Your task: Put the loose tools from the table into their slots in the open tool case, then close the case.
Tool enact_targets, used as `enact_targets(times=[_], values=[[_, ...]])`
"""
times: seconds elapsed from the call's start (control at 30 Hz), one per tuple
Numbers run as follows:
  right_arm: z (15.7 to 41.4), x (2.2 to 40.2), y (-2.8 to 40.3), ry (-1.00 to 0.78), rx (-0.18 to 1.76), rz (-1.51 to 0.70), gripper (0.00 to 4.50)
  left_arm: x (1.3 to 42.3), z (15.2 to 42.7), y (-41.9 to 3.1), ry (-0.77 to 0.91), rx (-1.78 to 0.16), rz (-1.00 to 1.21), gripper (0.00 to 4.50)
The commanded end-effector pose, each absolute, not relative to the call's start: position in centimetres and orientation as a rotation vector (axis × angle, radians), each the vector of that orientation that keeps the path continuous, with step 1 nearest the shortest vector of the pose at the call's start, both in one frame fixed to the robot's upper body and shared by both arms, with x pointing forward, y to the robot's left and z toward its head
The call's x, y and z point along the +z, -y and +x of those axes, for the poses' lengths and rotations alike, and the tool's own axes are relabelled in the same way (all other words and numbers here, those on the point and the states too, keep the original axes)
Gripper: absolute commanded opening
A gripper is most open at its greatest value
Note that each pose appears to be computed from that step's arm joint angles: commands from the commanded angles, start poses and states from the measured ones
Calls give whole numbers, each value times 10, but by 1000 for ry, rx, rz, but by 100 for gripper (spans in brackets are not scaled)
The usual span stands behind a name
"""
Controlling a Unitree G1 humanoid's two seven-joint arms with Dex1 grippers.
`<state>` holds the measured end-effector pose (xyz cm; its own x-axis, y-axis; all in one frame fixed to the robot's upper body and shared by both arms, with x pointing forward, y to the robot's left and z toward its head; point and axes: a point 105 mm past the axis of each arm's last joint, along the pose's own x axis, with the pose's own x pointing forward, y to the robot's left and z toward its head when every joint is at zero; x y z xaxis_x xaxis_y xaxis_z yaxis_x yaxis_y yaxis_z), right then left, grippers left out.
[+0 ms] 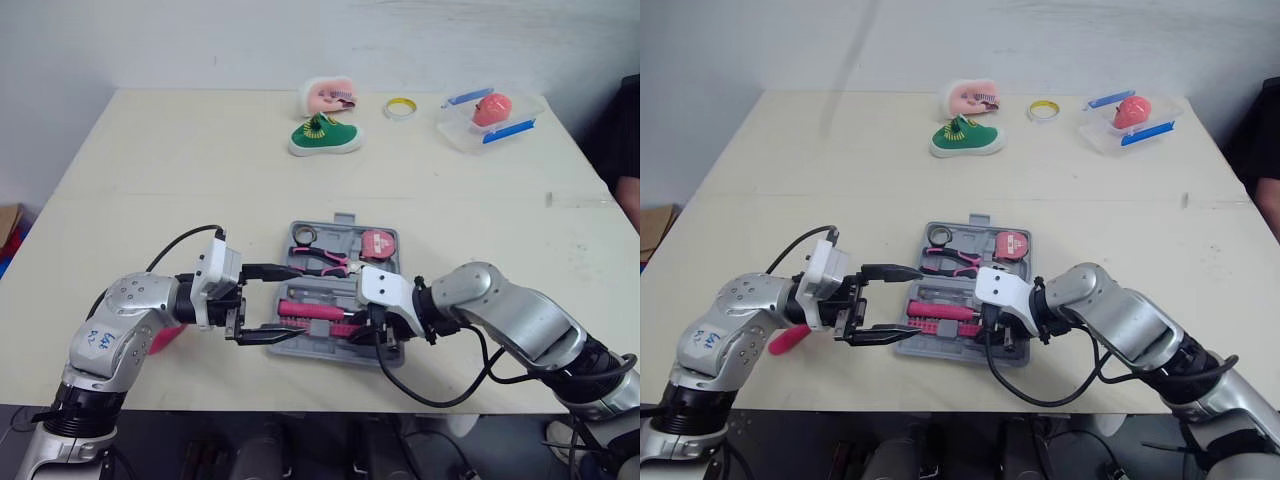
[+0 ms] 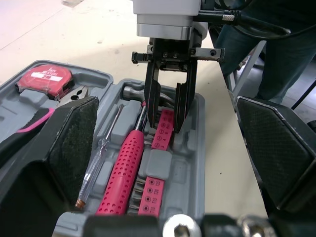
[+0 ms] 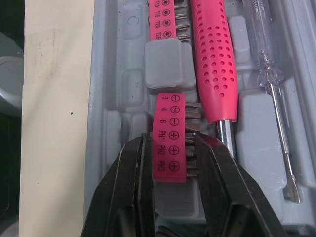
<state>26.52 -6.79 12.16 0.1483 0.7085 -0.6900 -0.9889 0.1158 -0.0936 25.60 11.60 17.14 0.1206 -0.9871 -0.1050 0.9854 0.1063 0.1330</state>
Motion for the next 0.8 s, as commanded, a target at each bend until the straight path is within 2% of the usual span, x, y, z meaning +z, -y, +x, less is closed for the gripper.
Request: enact_targets(times=[0.03, 0.4, 0.7, 0.77, 0.8], values=[[262, 120, 65, -569, 1366, -637, 83, 180, 252, -115, 52, -1457, 204, 450], [257, 123, 61, -563, 1409, -622, 83, 177, 252, -117, 42, -1443, 194, 450], [268, 122, 58, -518, 1383, -622, 83, 175, 251, -116, 45, -1430, 183, 450], [269, 127, 56, -475, 1388, -628, 185, 174, 251, -116, 42, -1426, 180, 450], [269, 128, 56, -460, 1394, -635, 212, 174, 251, -116, 40, -1425, 179, 450]])
